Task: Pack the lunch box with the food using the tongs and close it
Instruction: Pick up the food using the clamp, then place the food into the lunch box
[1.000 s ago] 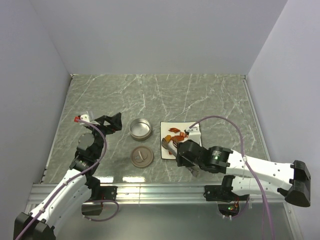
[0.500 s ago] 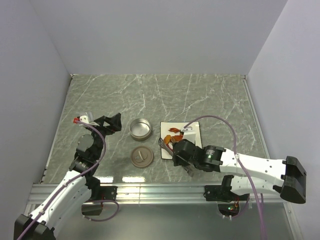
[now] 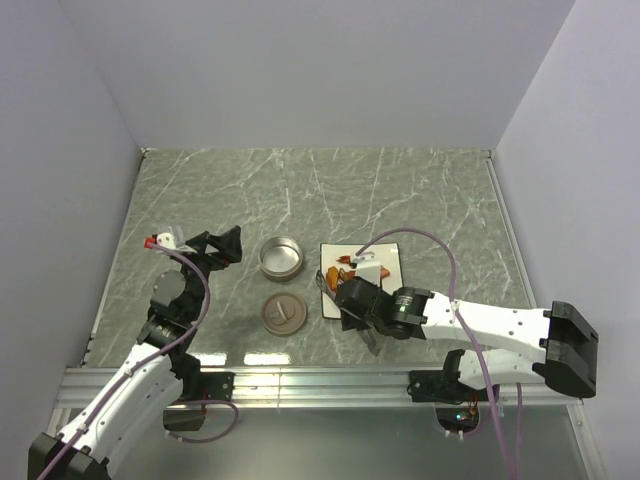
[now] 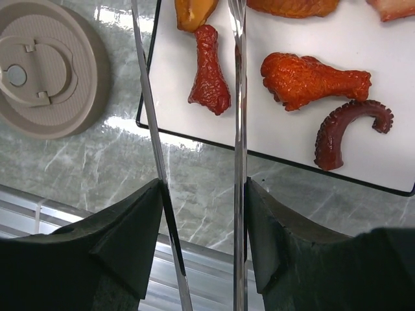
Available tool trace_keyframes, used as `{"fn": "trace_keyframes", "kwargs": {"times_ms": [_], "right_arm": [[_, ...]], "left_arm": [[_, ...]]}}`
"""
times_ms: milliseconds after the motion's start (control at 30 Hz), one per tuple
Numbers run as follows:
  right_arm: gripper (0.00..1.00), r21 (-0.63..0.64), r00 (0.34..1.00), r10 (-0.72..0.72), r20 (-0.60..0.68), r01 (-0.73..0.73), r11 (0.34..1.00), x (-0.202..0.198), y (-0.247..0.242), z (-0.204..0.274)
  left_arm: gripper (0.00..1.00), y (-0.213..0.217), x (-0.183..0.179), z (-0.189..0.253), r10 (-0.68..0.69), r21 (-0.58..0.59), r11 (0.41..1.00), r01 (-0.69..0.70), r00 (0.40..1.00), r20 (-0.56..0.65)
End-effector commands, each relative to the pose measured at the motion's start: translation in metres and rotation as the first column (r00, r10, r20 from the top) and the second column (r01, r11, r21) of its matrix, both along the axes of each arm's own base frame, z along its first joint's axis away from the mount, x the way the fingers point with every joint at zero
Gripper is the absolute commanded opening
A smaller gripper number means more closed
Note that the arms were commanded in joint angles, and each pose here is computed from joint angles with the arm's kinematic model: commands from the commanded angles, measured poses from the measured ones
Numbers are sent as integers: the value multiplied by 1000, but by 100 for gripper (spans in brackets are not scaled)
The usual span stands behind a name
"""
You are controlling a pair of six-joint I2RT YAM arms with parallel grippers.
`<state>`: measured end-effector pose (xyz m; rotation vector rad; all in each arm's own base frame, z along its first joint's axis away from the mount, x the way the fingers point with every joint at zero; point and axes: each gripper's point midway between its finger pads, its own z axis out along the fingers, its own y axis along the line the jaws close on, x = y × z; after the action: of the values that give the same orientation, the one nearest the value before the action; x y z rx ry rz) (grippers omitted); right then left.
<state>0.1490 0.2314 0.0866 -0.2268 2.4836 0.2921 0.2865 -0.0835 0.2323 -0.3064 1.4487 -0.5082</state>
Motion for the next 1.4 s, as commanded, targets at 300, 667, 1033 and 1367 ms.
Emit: {"fn": "trace_keyframes", "kwargs": {"times_ms": [300,667,1033,1367], "right_arm": [[46,9,999,-25,37,24,1000,15,8,8],[24,-11,996,-21,87,22,1000,26,12,23],[22,19,976,-39,215,36,999,49,20,83],[20,16,974,86,211,-91,996,60,70,87]], "left_arm": [[99,-3,-3,5,-19,-15,1000,20,1000,23],[99,-3,-3,6,-18,-18,1000,18,1000,26],[100,-2,-2,4,-15,-14,1000,15,1000,20],[99,-3,-1,2,-13,-12,1000,13,1000,13]]}}
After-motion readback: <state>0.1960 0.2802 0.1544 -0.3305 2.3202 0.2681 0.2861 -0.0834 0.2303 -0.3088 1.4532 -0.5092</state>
